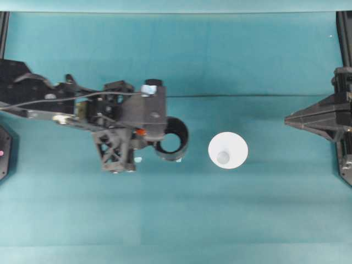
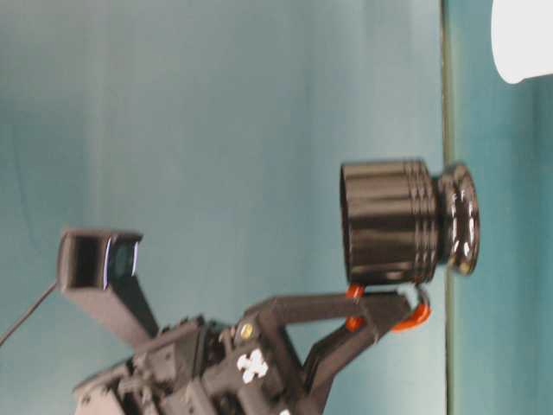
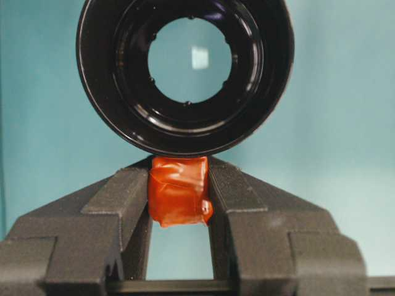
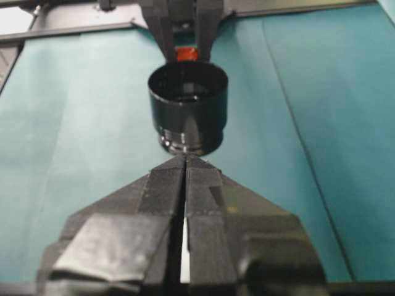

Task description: Put the paper cup into the moved red handle cup holder.

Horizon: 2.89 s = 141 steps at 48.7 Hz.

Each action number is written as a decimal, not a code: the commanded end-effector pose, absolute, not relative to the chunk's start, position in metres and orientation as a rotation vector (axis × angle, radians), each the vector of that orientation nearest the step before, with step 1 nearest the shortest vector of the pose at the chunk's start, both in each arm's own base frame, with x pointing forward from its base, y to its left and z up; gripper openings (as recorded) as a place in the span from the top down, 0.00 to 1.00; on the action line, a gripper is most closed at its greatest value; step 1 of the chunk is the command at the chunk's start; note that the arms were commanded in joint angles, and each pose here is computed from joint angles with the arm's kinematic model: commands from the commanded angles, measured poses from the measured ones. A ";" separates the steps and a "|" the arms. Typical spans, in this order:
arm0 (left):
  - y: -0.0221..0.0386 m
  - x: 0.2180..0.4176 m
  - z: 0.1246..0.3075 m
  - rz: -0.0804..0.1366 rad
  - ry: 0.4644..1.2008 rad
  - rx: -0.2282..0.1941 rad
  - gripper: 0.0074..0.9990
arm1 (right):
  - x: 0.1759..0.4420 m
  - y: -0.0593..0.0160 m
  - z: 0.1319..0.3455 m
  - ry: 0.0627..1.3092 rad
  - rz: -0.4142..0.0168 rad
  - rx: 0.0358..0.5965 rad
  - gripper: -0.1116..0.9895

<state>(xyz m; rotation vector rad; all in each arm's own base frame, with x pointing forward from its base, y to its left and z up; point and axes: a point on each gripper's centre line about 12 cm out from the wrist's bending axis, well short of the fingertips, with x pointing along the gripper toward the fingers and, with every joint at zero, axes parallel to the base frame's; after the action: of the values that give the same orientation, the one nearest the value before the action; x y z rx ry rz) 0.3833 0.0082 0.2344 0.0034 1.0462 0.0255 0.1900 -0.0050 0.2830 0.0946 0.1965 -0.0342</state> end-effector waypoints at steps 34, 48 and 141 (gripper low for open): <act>0.0092 0.406 0.172 0.023 1.095 0.009 0.73 | 0.192 -0.0053 0.289 0.181 -0.036 0.102 0.99; 0.0116 0.408 0.153 0.028 1.112 0.004 0.73 | 0.192 -0.0053 0.288 0.183 -0.036 0.102 0.99; 0.0087 0.408 0.135 0.019 1.034 0.008 0.05 | 0.191 -0.0053 0.287 0.187 -0.036 0.105 0.99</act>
<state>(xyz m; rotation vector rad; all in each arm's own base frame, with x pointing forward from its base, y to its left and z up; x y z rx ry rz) 0.4067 0.0097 0.1311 -0.0028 1.0523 0.0249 0.1900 -0.0049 0.2824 0.0961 0.1981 -0.0343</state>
